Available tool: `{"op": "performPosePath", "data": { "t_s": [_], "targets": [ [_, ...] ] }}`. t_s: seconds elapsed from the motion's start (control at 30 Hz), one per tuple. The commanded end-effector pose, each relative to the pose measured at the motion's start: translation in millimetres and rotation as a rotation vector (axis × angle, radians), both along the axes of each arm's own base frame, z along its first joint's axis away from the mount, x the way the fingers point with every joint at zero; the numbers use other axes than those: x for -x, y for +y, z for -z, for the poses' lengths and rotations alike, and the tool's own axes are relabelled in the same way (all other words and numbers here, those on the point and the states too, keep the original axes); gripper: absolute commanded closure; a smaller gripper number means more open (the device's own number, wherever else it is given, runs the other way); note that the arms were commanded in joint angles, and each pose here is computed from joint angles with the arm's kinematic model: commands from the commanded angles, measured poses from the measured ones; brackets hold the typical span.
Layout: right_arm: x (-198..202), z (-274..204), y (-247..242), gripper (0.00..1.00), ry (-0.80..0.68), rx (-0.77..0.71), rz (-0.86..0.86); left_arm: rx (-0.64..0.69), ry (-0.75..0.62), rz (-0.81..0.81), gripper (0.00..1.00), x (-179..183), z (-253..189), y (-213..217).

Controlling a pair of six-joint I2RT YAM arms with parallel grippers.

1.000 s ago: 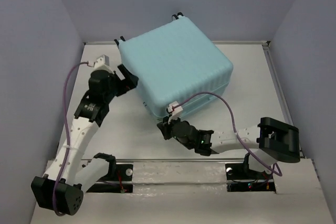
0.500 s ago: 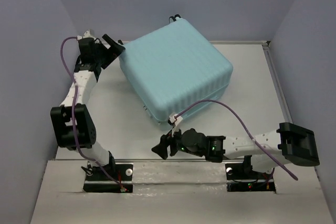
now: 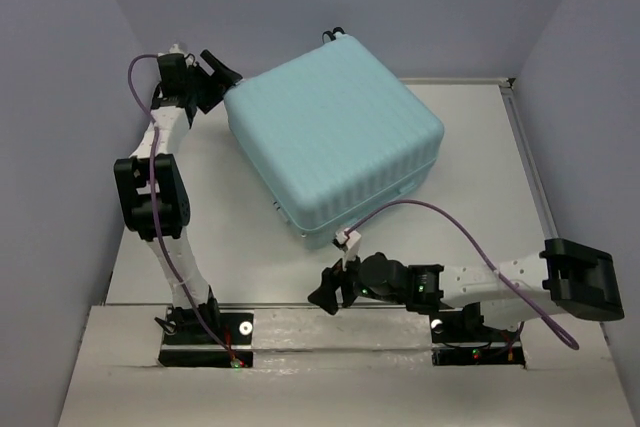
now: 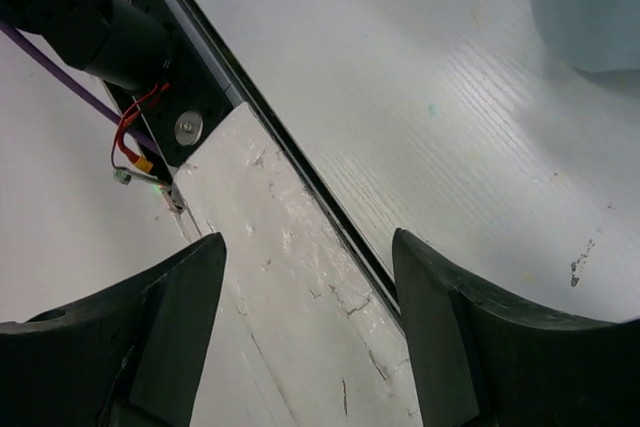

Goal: Pack the luggage

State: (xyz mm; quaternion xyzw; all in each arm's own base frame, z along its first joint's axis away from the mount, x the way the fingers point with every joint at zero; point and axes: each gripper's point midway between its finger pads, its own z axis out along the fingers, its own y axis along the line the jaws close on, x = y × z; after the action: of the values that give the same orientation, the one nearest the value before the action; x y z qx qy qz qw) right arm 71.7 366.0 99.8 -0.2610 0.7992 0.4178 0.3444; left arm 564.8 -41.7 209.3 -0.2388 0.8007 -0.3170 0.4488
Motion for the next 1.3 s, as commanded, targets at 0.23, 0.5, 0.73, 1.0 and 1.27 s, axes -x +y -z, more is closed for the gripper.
{"op": "performPosePath", "data": {
  "t_s": [0.23, 0.5, 0.73, 1.0, 1.27],
  "targets": [
    [-32.0, -12.5, -39.4, 0.40, -0.079, 0.001, 0.218, 0.125, -0.101, 0.058, 0.12, -34.4, -37.2, -15.7],
    [-63.8, 4.4, -90.4, 0.11, -0.047, 0.077, 0.491, 0.182, -0.118, 0.093, 0.18, -46.3, -43.3, -34.7],
    [-128.4, -19.5, -129.3, 0.57, -0.066, 0.029, 0.668, 0.242, -0.238, 0.112, 0.94, -24.7, -68.7, -34.2],
    [-186.1, -37.6, -158.8, 0.81, -0.119, -0.028, 0.740, 0.157, -0.282, 0.025, 0.94, 14.5, -75.5, -3.5],
    [-257.8, -48.0, -177.7, 0.83, -0.070, -0.183, 0.717, 0.129, -0.203, -0.029, 0.94, 76.4, -38.2, 0.3]
  ]
}}
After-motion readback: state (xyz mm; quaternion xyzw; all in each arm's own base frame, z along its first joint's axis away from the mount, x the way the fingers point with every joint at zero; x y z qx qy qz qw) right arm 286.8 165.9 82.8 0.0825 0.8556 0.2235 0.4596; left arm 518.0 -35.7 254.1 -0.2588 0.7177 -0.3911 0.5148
